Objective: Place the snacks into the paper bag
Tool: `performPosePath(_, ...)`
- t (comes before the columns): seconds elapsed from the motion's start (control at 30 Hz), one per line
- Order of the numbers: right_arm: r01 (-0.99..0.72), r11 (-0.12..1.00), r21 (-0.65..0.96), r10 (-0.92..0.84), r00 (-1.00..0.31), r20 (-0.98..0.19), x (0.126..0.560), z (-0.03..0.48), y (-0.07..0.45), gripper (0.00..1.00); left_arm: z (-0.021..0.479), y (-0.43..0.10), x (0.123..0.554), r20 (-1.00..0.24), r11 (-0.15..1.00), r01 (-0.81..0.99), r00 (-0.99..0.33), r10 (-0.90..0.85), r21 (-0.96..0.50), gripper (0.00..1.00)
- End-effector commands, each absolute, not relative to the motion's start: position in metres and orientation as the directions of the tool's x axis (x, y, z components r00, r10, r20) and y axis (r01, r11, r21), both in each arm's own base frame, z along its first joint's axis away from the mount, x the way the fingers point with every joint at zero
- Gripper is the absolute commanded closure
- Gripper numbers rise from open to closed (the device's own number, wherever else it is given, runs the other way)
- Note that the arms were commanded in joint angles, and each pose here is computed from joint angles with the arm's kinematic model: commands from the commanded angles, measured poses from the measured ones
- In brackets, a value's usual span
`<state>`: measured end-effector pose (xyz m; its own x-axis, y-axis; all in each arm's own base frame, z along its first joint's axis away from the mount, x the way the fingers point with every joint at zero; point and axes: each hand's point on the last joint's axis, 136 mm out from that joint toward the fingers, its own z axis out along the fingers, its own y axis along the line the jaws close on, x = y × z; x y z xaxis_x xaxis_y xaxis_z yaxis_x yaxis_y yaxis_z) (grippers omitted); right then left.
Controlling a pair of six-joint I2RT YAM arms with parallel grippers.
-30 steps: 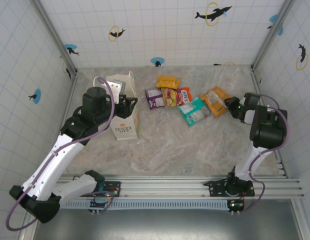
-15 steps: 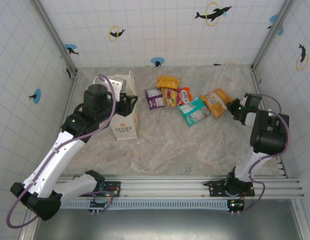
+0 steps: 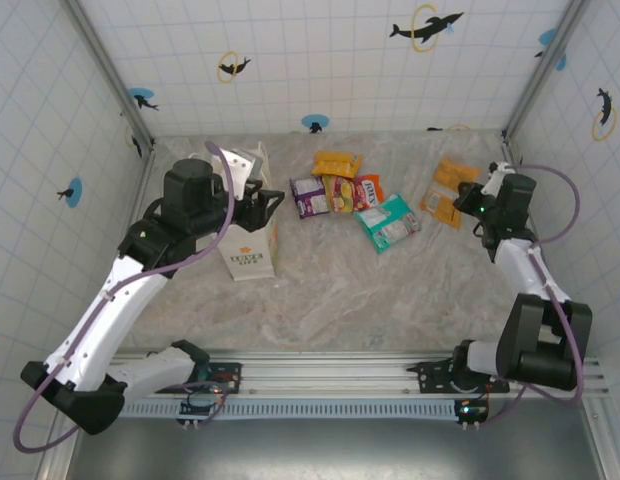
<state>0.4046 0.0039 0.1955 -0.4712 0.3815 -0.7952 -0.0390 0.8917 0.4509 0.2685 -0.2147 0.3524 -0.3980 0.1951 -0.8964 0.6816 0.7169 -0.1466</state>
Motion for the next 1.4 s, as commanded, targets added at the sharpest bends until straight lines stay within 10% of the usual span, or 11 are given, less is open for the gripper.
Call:
performPosePath(0.0, -0.203, 0.937, 0.283, 0.170, -0.442, -0.881, 0.396, 0.232, 0.030, 1.00, 0.352, -0.226, 0.258, -0.883, 0.632, 0.765, -0.375, 0.281, -0.124, 0.36)
performPosePath(0.6, -0.859, 0.497, -0.123, -0.306, -0.041, -0.951, 0.292, 0.319, 0.215, 1.00, 0.336, -0.266, 0.214, -0.861, 0.272, 0.960, -0.188, 0.473, -0.061, 0.27)
performPosePath(1.37, -0.980, 0.026, -0.199, -0.440, 0.168, -0.882, 0.209, 0.297, 0.284, 1.00, 0.289, -0.284, 0.216, -0.763, 0.207, 0.978, -0.135, 0.632, -0.001, 0.24)
